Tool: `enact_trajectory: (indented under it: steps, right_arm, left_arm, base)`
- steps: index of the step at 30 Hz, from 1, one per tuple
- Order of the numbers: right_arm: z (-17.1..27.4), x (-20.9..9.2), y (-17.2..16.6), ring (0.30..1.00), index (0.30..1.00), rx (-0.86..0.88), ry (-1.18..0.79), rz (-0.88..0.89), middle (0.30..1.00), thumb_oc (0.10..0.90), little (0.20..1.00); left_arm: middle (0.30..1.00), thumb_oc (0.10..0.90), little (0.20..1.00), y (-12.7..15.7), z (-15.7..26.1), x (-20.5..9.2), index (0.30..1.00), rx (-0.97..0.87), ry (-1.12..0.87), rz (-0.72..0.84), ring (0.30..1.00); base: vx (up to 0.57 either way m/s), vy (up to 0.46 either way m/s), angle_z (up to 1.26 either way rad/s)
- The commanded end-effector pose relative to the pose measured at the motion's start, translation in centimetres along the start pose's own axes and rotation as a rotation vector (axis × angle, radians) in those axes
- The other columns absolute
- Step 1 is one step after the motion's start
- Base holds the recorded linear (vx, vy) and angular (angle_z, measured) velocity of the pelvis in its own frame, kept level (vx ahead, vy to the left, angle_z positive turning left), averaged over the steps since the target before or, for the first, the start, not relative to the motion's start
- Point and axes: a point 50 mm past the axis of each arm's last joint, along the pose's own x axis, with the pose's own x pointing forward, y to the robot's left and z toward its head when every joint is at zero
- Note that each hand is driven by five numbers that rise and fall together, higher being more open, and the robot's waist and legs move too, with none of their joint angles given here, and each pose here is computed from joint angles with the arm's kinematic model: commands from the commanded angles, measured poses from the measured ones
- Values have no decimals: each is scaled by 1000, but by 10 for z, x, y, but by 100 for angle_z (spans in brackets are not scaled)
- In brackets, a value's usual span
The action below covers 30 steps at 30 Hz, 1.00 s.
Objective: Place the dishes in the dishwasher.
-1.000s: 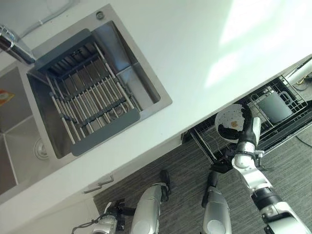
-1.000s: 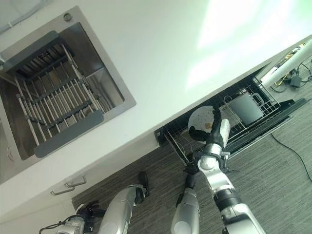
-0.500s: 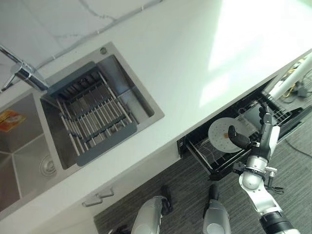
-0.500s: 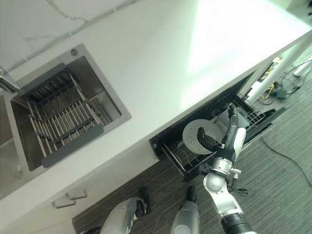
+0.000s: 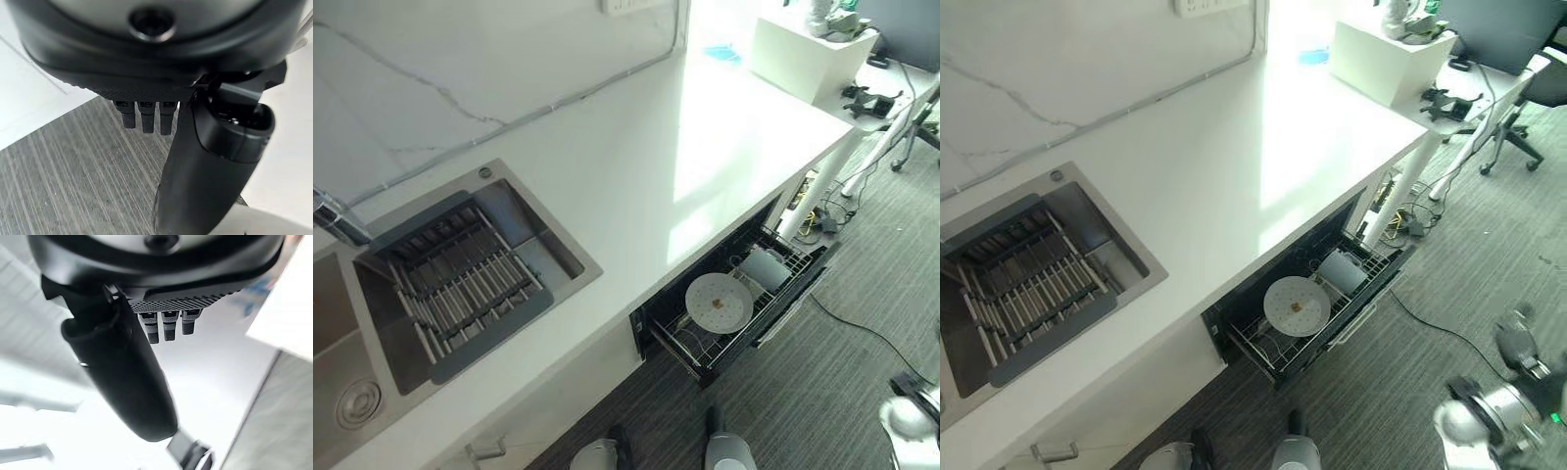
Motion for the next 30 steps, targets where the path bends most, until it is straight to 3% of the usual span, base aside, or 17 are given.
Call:
enact_trajectory:
  steps: [1,4,6,8,12,17,22,27,30]
  right_arm:
    - [20,12,13,900,900,267,48,-26,900,800,900]
    - [-18,-17,21,900,900,157,264,66,900,800,900]
    - [-21,-20,24,900,900,152,289,85,900,800,900]
    - [-34,-45,42,900,900,73,384,243,900,800,900]
    - [-16,-70,85,900,900,-261,127,569,900,800,900]
    - [-7,-72,113,900,900,-416,82,809,900,800,900]
    - [13,-68,139,900,900,-395,75,948,900,800,900]
    - [70,-63,178,900,900,-260,-71,998,900,800,900]
    - [93,-59,189,900,900,-210,-137,997,900,800,900]
  left_arm:
    - [900,800,900,20,-4,0,900,28,27,54,900]
    - [900,800,900,10,8,1,900,43,8,38,900]
    - [900,800,900,9,9,1,900,42,6,37,900]
    - [900,800,900,0,13,1,900,60,2,29,900]
    - [900,800,900,-4,15,0,900,85,-27,18,900]
    - [900,800,900,2,23,0,900,97,-48,31,900]
    - [900,800,900,12,46,-1,900,111,-109,47,900]
    - [900,800,900,25,83,-6,900,129,-185,107,900]
    - [900,800,900,27,82,-6,900,135,-170,116,900]
  base:
    - [-41,-37,-1]
    - [-53,-16,1]
    - [-2,5,11]
    - [29,22,17]
    - [35,33,21]
    - [8,47,29]
    - [-30,2,32]
    - [-77,-87,32]
    - [2,-33,4]
